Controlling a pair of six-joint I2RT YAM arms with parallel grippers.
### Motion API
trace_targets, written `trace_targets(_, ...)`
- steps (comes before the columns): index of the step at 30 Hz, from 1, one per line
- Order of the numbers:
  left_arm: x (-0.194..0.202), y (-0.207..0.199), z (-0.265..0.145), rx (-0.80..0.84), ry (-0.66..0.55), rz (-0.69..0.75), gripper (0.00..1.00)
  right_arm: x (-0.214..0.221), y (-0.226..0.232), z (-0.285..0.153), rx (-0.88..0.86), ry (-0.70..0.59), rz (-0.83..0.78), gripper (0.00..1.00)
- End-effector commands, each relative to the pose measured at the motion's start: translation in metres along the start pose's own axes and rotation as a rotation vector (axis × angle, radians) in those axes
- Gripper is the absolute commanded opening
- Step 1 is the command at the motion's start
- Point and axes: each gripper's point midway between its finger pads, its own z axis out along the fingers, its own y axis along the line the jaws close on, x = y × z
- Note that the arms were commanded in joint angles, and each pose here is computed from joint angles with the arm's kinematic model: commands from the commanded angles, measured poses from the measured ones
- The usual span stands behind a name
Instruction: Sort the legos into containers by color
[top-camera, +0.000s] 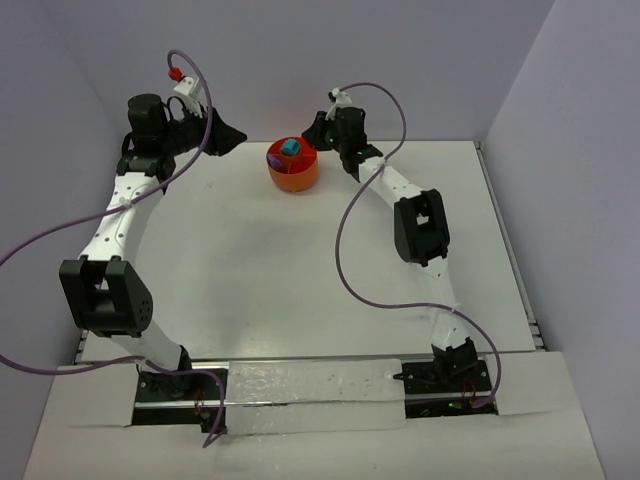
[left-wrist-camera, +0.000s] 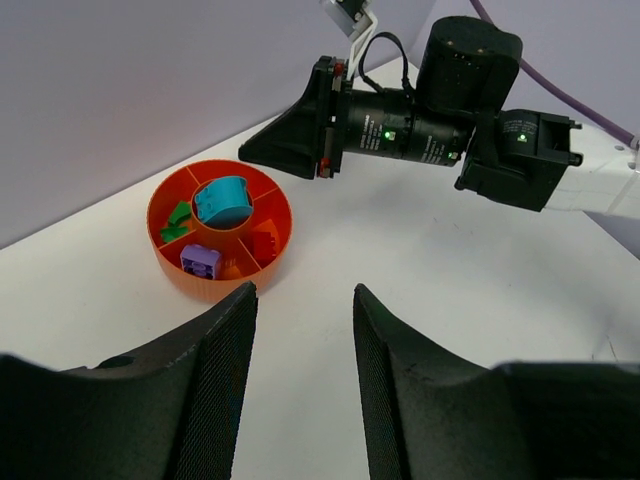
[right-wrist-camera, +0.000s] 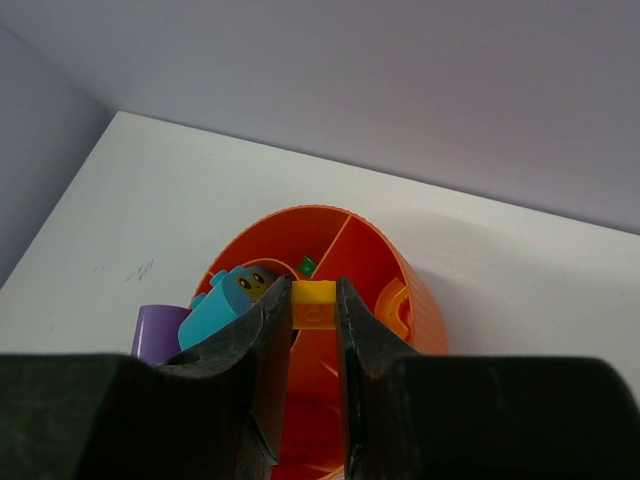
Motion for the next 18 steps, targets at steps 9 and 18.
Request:
trace_targets(9, -0.0211, -0.0026, 0.0007, 0.024, -0.033, 0.019, 0.51, -0.0198, 0.0101, 0.0073, -0.029, -0.072, -0.003, 0.36)
trace_targets(18, -0.0220, -0.0007, 0.0020, 0.021, -0.033, 0.022, 0.52, -0.0280, 0.0183, 0.0036, -0.063, -0.078, 0.007, 0.48)
